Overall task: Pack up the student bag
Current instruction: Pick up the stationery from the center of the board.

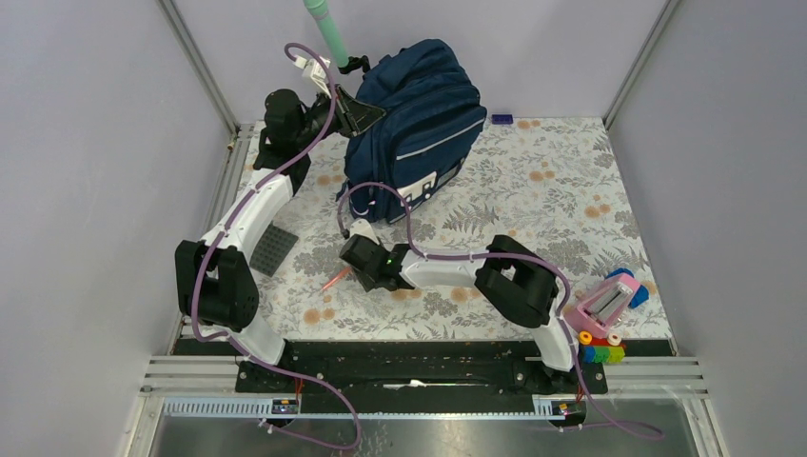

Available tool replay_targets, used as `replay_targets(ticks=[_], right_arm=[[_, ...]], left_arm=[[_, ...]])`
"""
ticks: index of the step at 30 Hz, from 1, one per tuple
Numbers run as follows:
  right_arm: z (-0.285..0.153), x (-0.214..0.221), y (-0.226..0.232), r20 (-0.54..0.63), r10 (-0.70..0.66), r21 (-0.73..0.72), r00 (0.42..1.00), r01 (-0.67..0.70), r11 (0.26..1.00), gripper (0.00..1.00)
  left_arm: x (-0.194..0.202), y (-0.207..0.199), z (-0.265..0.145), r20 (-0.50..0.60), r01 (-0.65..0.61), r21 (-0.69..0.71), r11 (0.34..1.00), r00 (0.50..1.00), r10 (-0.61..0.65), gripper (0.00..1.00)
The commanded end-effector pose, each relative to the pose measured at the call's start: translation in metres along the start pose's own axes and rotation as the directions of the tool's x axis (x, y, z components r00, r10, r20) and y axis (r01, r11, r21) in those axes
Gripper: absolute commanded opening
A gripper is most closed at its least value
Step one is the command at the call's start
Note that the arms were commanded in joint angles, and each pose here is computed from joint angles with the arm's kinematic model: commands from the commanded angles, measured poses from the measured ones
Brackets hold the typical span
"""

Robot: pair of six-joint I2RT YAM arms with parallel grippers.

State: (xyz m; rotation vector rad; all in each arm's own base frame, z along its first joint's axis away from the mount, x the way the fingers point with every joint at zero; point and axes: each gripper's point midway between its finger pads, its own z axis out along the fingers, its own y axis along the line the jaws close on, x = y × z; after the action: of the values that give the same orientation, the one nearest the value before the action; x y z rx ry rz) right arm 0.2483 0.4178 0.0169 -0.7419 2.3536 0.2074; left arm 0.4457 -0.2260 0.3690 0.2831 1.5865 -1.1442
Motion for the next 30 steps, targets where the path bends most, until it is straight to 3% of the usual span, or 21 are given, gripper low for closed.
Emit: replay_targets(ticks=[1,13,17,22,30], right_arm=[[0.000,-0.019,-0.007,0.031,0.030,0.036,0.999,-0.031,0.999,0.49],[0.020,-0.009,-0.014,-0.040,0.069,0.011,0.997,-0.069,0.998,0.38],[0.020,-0.006,-0.019,-0.046,0.073,0.023,0.996,-0.072,0.997,0.25],[0.013,-0.007,-0.021,-0.045,0.047,0.013,0.998,-0.046,0.999,0.00],[-0.049,-0.014,-0.032,0.062,0.038,-0.091,0.997,-0.032,0.995,0.00]], left_arm=[[-0.068,-0.051,-0.021,0.198,-0.141,0.076,0.987,0.972,0.124,0.00],[-0.068,-0.052,-0.022,0.206,-0.138,0.082,0.987,0.971,0.119,0.00],[-0.069,-0.054,-0.022,0.208,-0.142,0.082,0.986,0.970,0.123,0.00],[-0.071,-0.055,-0.023,0.214,-0.142,0.082,0.986,0.969,0.122,0.00],[-0.074,-0.059,-0.028,0.221,-0.166,0.068,0.984,0.964,0.147,0.00]])
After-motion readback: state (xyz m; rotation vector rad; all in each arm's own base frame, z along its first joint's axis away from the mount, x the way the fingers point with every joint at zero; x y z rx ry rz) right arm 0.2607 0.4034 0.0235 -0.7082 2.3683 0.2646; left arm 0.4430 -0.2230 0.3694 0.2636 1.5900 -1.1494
